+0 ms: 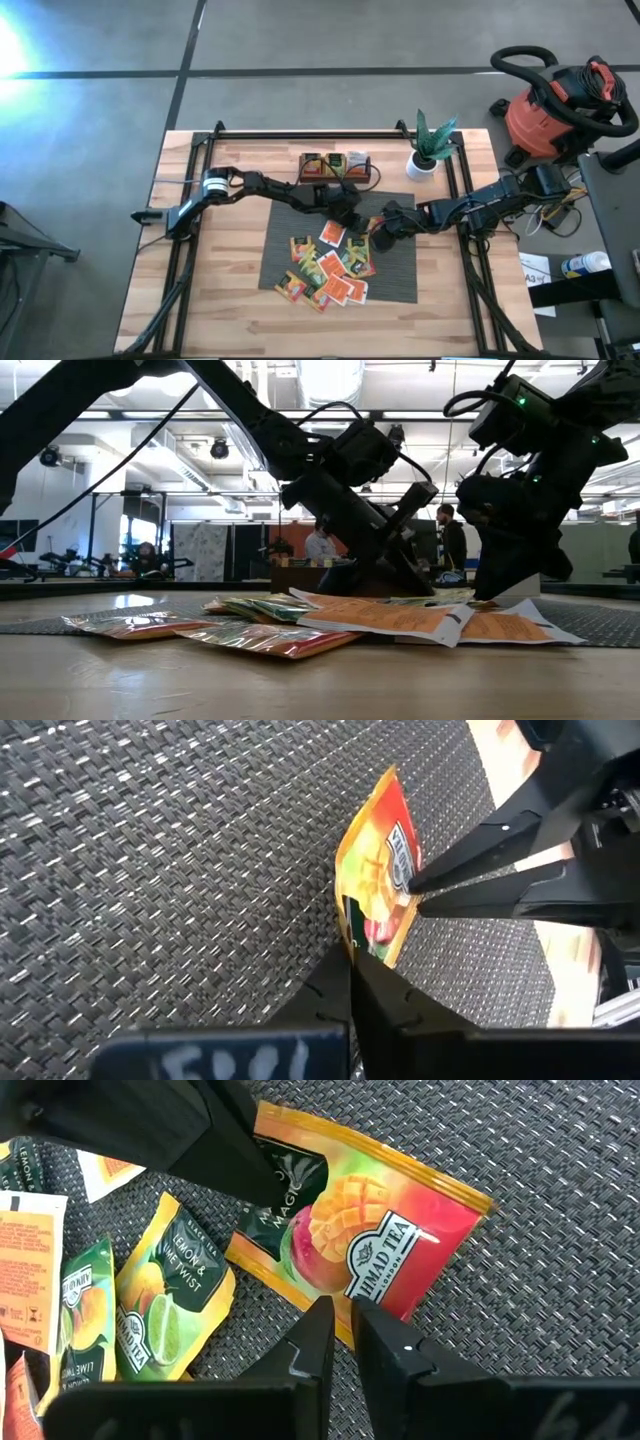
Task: Pick & Place Tea
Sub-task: Put the orange tea bag into the left section of the wooden organizer
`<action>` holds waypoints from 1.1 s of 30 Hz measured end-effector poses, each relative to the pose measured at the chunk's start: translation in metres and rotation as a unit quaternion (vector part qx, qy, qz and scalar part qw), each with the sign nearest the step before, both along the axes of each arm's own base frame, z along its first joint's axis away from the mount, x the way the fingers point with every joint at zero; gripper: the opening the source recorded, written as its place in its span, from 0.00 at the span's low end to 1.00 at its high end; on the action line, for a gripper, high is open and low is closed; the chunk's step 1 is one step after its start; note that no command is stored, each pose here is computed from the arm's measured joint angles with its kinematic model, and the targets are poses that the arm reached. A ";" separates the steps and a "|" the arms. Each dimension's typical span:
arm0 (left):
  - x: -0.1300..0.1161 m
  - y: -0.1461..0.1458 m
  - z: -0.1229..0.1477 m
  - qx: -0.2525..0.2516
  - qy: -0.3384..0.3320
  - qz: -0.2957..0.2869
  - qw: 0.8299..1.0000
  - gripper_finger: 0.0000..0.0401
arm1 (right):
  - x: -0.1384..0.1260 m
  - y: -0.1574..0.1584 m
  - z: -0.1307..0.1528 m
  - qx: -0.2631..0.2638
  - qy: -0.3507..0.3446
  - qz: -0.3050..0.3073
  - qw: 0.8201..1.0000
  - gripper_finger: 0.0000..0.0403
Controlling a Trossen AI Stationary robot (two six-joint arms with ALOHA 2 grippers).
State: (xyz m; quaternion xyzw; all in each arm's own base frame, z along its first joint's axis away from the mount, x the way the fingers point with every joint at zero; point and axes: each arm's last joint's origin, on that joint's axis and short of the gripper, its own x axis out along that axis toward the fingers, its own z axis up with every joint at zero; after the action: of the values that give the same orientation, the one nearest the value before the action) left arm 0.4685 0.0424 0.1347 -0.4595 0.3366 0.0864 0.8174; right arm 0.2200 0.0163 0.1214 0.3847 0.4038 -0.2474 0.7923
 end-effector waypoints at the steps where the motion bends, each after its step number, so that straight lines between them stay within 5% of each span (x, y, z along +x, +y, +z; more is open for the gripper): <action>1: 0.000 0.000 0.000 0.001 0.000 0.000 1.000 0.01 | 0.000 0.000 0.000 0.000 -0.002 0.000 1.000 0.11; 10: 0.001 0.005 0.027 0.045 -0.022 -0.014 0.999 0.00 | -0.004 0.000 0.032 -0.006 -0.085 0.017 0.996 0.11; 15: -0.014 0.008 0.062 0.130 0.025 -0.055 0.990 0.00 | -0.013 -0.003 0.063 -0.046 -0.157 0.020 0.986 0.11; 25: -0.072 0.000 0.145 0.333 0.062 -0.241 0.910 0.00 | -0.009 -0.009 0.143 -0.294 -0.238 0.150 0.914 0.13; 33: -0.100 0.000 0.185 0.396 0.071 -0.248 0.881 0.00 | 0.034 -0.019 0.160 -0.325 -0.160 0.206 0.909 0.26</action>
State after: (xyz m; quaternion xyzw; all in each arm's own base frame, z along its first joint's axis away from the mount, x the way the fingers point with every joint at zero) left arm 0.3684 0.0424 0.3199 0.0087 0.4342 0.0396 0.8999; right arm 0.2544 -0.0032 0.2816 0.0490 0.2392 -0.1311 0.9608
